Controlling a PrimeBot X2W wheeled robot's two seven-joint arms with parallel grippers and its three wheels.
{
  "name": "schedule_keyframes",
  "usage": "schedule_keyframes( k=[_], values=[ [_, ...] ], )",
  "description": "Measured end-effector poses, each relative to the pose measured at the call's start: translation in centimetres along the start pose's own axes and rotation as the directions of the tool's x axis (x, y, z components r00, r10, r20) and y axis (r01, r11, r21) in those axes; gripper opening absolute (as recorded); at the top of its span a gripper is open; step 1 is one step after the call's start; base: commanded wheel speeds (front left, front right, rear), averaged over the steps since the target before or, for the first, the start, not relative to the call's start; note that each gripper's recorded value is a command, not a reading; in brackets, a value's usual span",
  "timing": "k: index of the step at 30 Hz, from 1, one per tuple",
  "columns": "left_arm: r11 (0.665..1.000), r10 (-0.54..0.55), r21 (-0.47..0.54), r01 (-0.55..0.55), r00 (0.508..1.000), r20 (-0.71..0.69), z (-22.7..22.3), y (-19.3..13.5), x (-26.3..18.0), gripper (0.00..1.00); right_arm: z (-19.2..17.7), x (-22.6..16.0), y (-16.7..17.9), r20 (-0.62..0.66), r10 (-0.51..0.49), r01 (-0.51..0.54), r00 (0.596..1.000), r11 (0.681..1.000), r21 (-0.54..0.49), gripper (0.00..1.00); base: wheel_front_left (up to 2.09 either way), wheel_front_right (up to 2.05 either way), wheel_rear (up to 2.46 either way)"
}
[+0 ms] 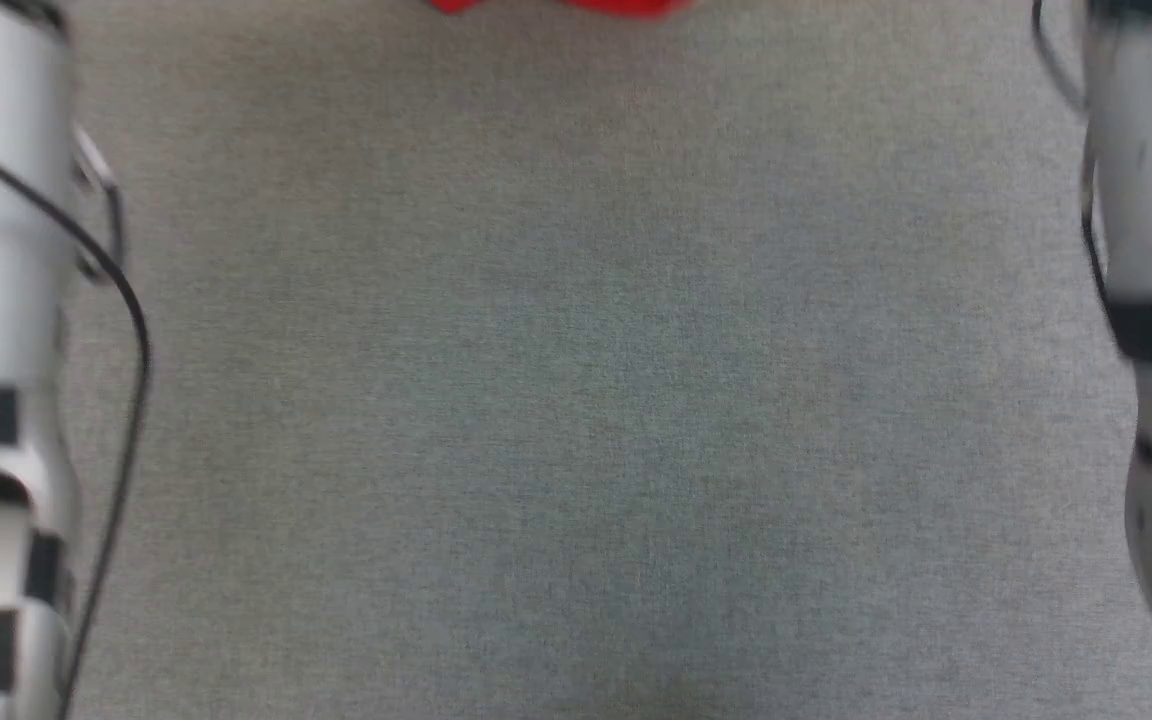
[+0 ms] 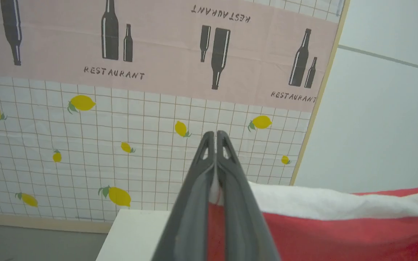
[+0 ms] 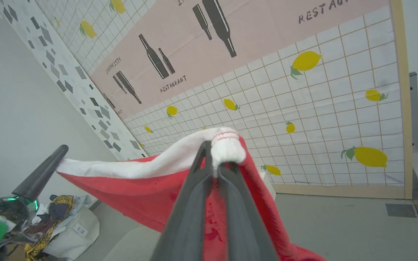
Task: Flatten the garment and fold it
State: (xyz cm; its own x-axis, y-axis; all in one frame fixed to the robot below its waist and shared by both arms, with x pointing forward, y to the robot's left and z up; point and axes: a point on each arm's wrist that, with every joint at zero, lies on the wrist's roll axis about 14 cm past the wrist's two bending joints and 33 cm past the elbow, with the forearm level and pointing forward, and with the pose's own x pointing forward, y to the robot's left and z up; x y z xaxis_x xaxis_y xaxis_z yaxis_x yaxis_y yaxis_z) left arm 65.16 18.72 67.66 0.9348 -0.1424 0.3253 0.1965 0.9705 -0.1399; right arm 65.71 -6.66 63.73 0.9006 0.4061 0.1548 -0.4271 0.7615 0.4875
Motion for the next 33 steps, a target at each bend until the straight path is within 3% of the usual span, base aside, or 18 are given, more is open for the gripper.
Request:
schedule_keyframes(
  k=[6,13,17,24,29,31,33],
  values=[
    [0.991,0.023,-0.127,-0.036,0.995,-0.102,-4.0,0.1,-6.6,0.00,-4.9,-6.4,-0.9,-0.133,-0.002,0.011,0.991,0.998,0.064,0.00,0.00,0.00,0.00],
    [0.960,0.054,-0.248,-0.130,0.955,-0.290,-8.4,-1.3,-17.7,0.00,-10.9,-16.7,-1.6,-0.327,-0.047,0.084,0.944,0.991,0.101,0.00,0.00,0.00,0.00],
    [0.929,0.066,-0.308,-0.207,0.909,-0.412,-10.2,-2.8,-24.8,0.00,-13.8,-22.7,-0.9,-0.433,-0.067,0.134,0.899,0.983,0.126,0.00,0.00,0.00,0.00],
    [0.891,0.100,-0.310,-0.330,0.811,-0.577,-11.3,-4.4,-34.1,0.00,-17.3,-31.3,0.3,-0.582,-0.101,0.190,0.807,0.977,0.095,0.00,0.00,0.00,0.00],
    [0.879,0.117,-0.250,-0.406,0.692,-0.712,-12.4,-4.7,-39.9,0.00,-19.3,-35.8,1.4,-0.687,-0.099,0.204,0.719,0.976,0.073,0.00,0.00,0.00,0.00],
    [0.877,0.134,-0.232,-0.422,0.677,-0.724,-12.2,-4.4,-40.9,0.00,-20.0,-37.0,1.7,-0.717,-0.092,0.219,0.691,0.972,0.086,0.00,0.00,0.00,0.00],
    [0.874,0.144,-0.238,-0.424,0.693,-0.707,-11.5,-4.3,-40.6,0.00,-19.9,-37.2,2.0,-0.713,-0.087,0.228,0.696,0.968,0.104,0.00,0.00,0.00,0.00]
  ],
)
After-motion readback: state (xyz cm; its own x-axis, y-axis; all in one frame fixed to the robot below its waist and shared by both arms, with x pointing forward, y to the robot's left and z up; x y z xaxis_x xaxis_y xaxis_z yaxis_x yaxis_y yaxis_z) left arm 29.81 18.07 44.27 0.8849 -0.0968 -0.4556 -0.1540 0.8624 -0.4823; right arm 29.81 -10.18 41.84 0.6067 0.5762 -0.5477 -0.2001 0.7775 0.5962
